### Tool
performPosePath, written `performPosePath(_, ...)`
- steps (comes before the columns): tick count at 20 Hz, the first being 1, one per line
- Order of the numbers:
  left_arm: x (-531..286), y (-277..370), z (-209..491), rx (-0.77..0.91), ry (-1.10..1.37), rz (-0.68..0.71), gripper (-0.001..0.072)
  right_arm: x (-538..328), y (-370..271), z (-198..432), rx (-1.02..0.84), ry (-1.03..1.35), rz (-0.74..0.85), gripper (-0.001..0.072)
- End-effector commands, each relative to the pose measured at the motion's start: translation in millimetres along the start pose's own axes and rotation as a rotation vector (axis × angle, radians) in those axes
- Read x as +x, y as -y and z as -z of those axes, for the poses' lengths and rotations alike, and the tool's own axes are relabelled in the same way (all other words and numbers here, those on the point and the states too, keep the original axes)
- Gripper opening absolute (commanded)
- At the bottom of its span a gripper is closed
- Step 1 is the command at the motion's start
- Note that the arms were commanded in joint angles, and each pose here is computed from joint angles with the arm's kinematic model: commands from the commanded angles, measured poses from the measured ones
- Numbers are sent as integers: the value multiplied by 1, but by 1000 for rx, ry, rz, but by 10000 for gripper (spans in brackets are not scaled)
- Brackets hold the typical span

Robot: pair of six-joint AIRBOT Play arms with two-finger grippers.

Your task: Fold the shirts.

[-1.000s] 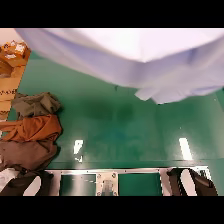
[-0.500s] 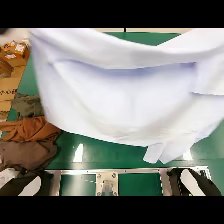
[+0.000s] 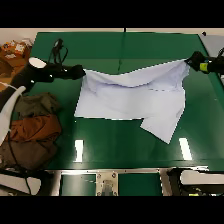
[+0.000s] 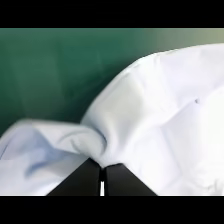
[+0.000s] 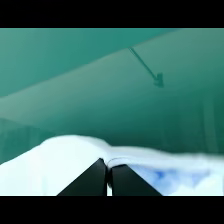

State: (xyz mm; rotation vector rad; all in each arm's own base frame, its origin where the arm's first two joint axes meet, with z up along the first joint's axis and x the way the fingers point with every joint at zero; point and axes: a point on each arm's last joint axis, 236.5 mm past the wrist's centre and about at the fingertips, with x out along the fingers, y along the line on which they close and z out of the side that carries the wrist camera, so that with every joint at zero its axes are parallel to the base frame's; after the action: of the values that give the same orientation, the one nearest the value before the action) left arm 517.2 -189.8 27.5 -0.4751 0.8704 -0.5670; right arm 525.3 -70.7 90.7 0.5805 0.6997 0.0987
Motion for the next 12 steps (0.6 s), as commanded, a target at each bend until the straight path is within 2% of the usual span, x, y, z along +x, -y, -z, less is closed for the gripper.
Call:
performPosePath(1, 32, -33, 14, -57, -9, -29, 492, 29, 41, 20, 61, -69, 31, 336)
performPosePath(2, 26, -34, 10, -61, -17, -15, 536, 20, 49, 18, 73, -79, 33, 392)
performPosePath(3, 17, -34, 8, -65, -40, 11, 532, 5, 60, 19, 106, -100, 39, 374)
performPosePath(4, 4, -34, 7, -71, -73, 44, 532, -11, 73, 21, 148, -123, 48, 216)
performPosePath(5, -13, -36, 7, -76, -112, 77, 531, -29, 86, 25, 188, -148, 51, 114)
performPosePath(6, -29, -40, 7, -87, -145, 103, 531, -47, 98, 30, 227, -172, 51, 109)
performPosePath(7, -46, -45, 8, -116, -175, 124, 531, -65, 110, 38, 261, -194, 58, 16)
performPosePath(8, -60, -53, 9, -133, -193, 136, 531, -81, 121, 47, 295, -202, 74, 15)
performPosePath(10, -81, -69, 11, -166, -208, 143, 531, -110, 149, 79, 377, -211, 151, 16)
performPosePath(11, -87, -75, 10, -177, -204, 140, 531, -119, 162, 104, 424, -236, 185, 146)
performPosePath(12, -91, -80, 9, -184, -197, 135, 531, -122, 171, 130, 480, -268, 195, 338)
